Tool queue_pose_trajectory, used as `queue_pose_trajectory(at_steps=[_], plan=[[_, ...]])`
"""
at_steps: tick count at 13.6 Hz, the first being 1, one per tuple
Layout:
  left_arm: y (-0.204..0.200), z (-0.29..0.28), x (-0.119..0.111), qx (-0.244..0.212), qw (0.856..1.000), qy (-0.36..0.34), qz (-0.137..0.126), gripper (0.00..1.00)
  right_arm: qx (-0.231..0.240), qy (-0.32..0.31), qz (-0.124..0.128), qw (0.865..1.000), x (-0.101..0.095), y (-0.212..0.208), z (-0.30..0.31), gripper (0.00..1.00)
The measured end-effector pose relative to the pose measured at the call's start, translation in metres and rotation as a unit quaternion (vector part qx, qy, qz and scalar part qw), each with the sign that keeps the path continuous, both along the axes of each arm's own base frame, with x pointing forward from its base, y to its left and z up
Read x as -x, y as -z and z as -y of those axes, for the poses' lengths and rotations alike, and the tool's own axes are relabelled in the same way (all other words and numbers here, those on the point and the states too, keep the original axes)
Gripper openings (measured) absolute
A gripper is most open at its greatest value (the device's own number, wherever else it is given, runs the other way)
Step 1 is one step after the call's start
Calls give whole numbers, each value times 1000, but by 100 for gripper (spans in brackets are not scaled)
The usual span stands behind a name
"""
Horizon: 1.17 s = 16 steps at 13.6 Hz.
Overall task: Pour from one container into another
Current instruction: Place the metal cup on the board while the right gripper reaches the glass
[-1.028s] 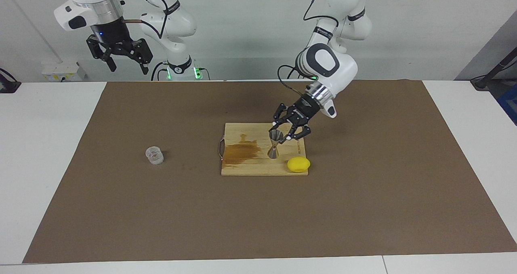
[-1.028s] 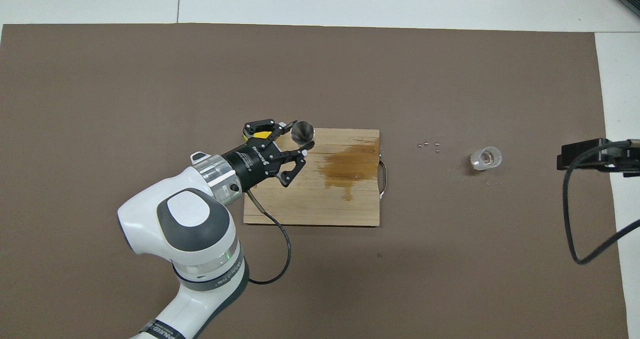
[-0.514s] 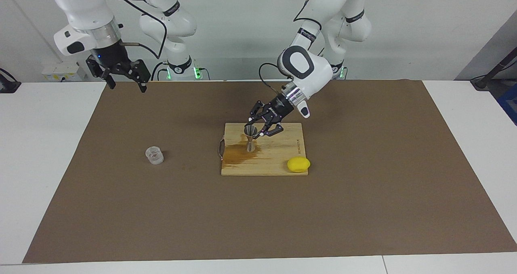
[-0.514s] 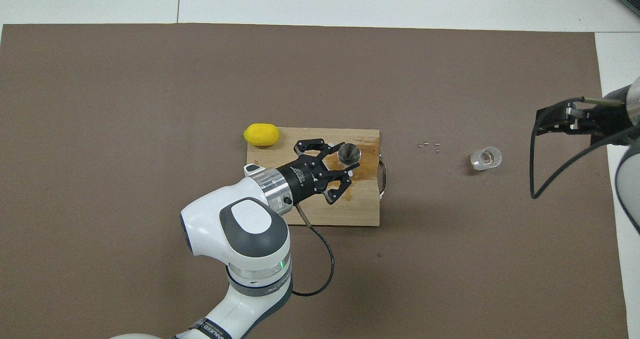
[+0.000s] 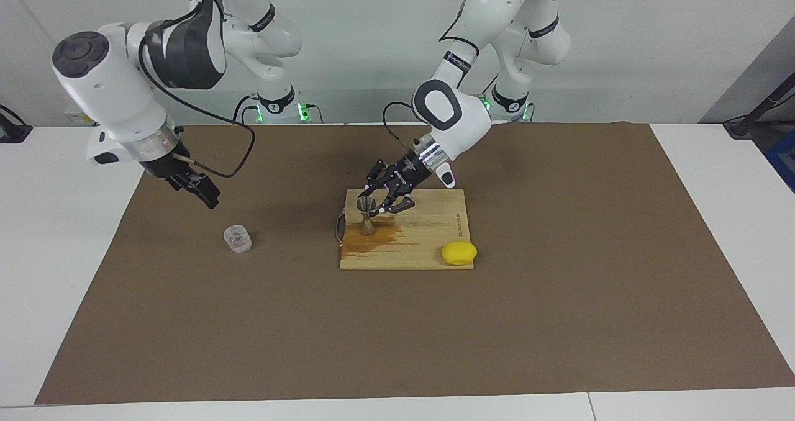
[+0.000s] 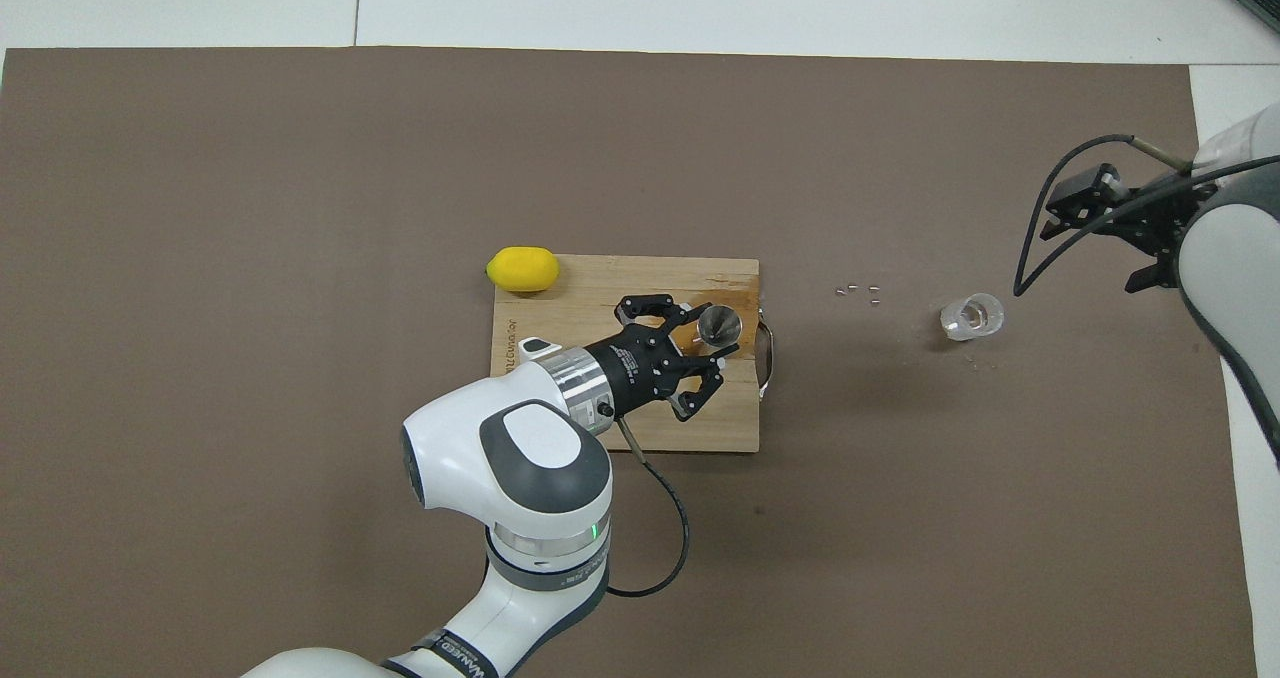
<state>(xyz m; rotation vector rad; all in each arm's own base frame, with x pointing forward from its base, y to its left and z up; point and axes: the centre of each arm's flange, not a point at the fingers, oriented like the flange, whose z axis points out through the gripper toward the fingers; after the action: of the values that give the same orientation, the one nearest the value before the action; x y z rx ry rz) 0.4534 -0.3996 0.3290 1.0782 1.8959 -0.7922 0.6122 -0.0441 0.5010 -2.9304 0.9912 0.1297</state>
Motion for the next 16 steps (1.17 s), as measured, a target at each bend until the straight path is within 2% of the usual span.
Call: queue_pose_trajectory(at_steps=[2, 4, 5, 6, 7, 9, 10, 13, 16], plan=[[1, 2, 0, 0, 1000, 1, 0, 51, -30, 60, -21, 998, -6, 27, 23, 100], [1, 2, -1, -1, 1000, 0, 0, 51, -61, 132, -32, 989, -12, 54, 39, 100], [2, 1, -1, -1, 1000, 0, 0, 51, -82, 196, -34, 977, -15, 68, 45, 100], [2, 1, -1, -1, 1000, 0, 0, 58, -101, 259, -40, 960, -15, 81, 51, 100], [2, 1, -1, -1, 1000, 0, 0, 68, -119, 309, -50, 942, -12, 93, 56, 100], [2, 1, -1, -2, 1000, 1, 1, 94, -152, 370, -71, 914, -3, 118, 66, 100], [2, 3, 0, -2, 1000, 3, 2, 100, -170, 391, -79, 901, 2, 130, 69, 100], [1, 13, 12, -11, 1000, 10, 4, 100, -208, 436, -109, 869, 21, 169, 73, 100], [-18, 17, 13, -9, 1000, 6, 19, 100, -235, 466, -119, 845, 38, 198, 81, 100]])
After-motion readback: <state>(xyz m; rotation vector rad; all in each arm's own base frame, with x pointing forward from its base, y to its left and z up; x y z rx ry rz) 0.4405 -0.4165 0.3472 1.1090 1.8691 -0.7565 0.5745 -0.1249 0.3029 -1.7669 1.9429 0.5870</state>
